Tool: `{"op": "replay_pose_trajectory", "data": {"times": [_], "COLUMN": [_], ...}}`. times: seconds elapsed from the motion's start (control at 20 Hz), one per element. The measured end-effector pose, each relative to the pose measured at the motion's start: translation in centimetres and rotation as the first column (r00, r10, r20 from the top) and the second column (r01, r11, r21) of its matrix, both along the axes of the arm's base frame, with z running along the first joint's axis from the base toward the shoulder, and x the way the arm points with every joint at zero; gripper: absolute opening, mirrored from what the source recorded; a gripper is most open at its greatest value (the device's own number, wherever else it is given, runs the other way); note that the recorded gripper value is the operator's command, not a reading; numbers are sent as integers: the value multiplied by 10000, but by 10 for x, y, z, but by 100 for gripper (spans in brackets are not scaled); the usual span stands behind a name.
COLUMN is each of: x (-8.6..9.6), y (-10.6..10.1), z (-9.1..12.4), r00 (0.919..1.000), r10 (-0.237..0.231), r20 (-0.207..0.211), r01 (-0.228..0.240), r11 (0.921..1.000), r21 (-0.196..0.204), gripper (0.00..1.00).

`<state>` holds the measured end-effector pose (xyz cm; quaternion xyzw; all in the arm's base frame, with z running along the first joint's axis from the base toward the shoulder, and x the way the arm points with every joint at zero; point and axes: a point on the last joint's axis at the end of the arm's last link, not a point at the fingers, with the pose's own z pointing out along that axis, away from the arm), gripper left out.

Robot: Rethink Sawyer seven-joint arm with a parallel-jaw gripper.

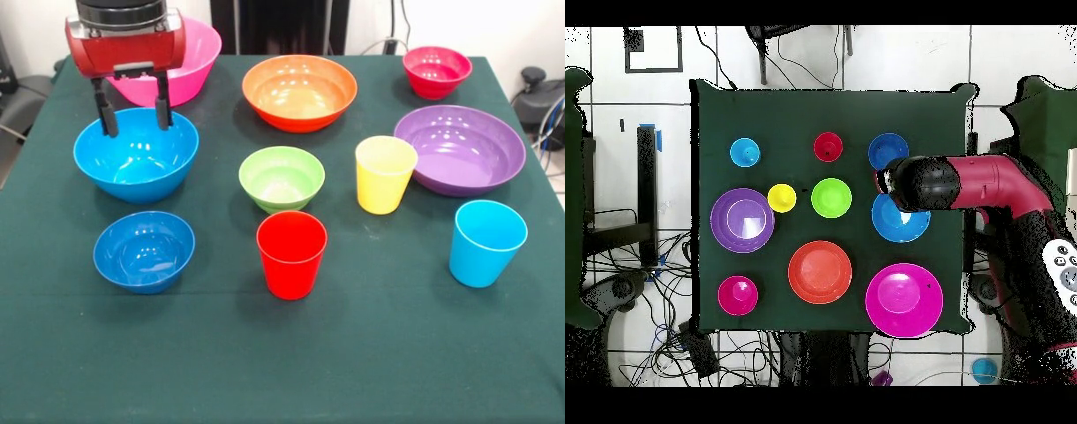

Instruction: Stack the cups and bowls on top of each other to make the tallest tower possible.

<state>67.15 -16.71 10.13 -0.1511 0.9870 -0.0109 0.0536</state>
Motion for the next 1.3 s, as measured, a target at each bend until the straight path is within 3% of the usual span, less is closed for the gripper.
{"op": "replay_pose_trajectory", "data": {"times": [0.5,1.05,1.3], "x": [-13,-18,-18], "y": [19,27,33], "z": [-16,-30,-34], "r00": [9958,9944,9916], "r10": [894,986,1228], "r20": [-191,-376,-410], "r01": [-902,-996,-1244], "r11": [9949,9947,9914], "r21": [-458,-262,-395], "gripper": [100,100,100]}}
